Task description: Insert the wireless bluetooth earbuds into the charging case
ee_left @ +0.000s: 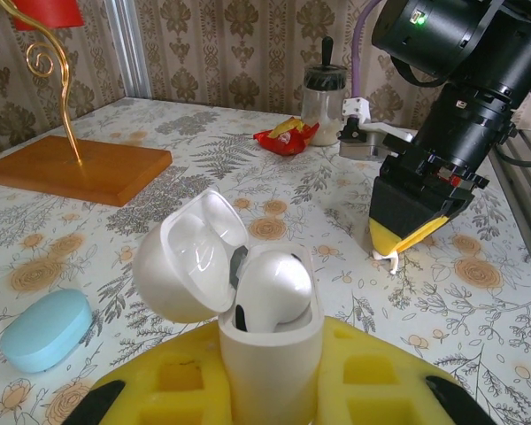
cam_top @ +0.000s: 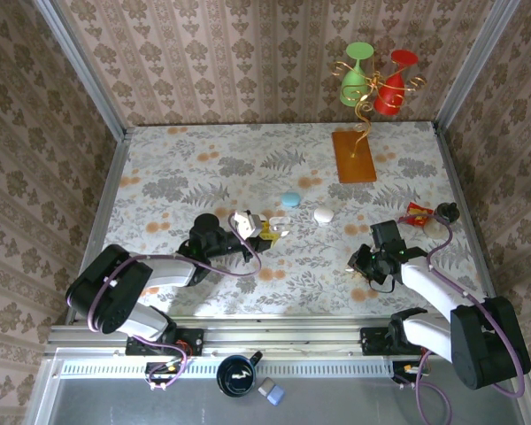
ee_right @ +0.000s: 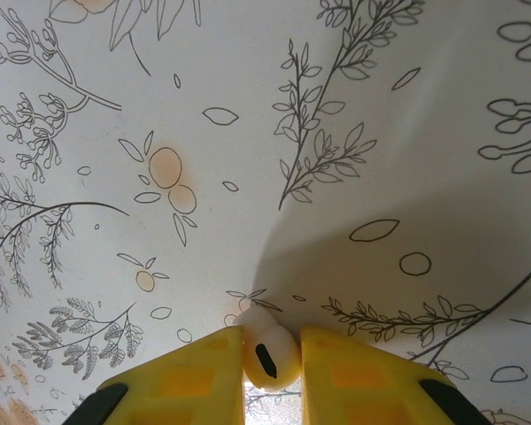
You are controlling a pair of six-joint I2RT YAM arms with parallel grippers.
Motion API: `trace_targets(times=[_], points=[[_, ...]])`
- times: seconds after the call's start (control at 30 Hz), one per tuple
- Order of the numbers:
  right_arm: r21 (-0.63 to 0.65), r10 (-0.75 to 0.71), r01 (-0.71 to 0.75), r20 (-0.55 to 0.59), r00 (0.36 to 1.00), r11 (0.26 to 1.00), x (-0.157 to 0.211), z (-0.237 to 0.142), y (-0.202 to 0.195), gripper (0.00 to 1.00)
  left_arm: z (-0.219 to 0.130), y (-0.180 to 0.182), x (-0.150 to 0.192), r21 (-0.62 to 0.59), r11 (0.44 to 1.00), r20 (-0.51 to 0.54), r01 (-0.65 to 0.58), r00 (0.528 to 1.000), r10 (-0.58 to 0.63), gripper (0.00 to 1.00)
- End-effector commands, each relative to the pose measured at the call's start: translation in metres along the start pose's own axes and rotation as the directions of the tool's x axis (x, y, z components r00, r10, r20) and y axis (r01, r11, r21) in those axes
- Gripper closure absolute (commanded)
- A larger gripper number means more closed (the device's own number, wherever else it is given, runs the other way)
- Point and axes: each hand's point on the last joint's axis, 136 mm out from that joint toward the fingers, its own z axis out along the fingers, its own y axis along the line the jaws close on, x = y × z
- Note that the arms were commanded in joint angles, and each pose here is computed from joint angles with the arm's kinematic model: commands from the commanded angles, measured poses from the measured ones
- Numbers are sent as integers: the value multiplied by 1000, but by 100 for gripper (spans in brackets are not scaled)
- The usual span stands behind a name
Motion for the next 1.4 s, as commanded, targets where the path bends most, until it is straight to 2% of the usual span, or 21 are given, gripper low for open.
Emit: trace_targets(times=[0.0, 0.1, 0.23, 0.43, 0.53, 0.7, 1.0, 1.17, 1.27, 1.37], points=[[4, -12, 12, 6, 1000, 1000, 0, -3, -2, 80, 0, 0, -12, 11, 999, 42, -30, 999, 29, 100], [-32, -55, 57, 40, 998, 998, -6, -10, 7, 80, 0, -1, -12, 18, 1000, 44, -25, 999, 24, 100], [-95, -186, 200, 135, 973, 975, -17, -31, 34, 81, 0, -8, -14, 71, 997, 48, -12, 999, 9, 100], [-140, -383, 444, 324, 865, 885, -36, -76, 83, 83, -5, -18, -14, 170, 985, 34, 32, 999, -38, 100], [-138, -480, 571, 404, 778, 809, -40, -97, 108, 83, -7, -23, -16, 213, 976, 21, 53, 998, -59, 100], [-157, -617, 784, 533, 580, 601, -25, -134, 158, 83, -6, -27, -17, 254, 963, -14, 95, 995, -94, 100], [-184, -707, 944, 626, 328, 275, 17, -167, 221, 80, -6, -31, -24, 287, 951, -11, 115, 993, -117, 100], [-188, -738, 971, 632, 235, 148, 41, -167, 243, 79, -7, -35, -29, 312, 943, 3, 115, 993, -122, 100], [-194, -762, 976, 617, 198, 97, 52, -158, 249, 79, -9, -34, -34, 310, 944, 23, 117, 991, -130, 100], [-192, -780, 978, 599, 183, 81, 57, -148, 250, 79, -11, -33, -39, 309, 944, 41, 116, 990, -135, 100]])
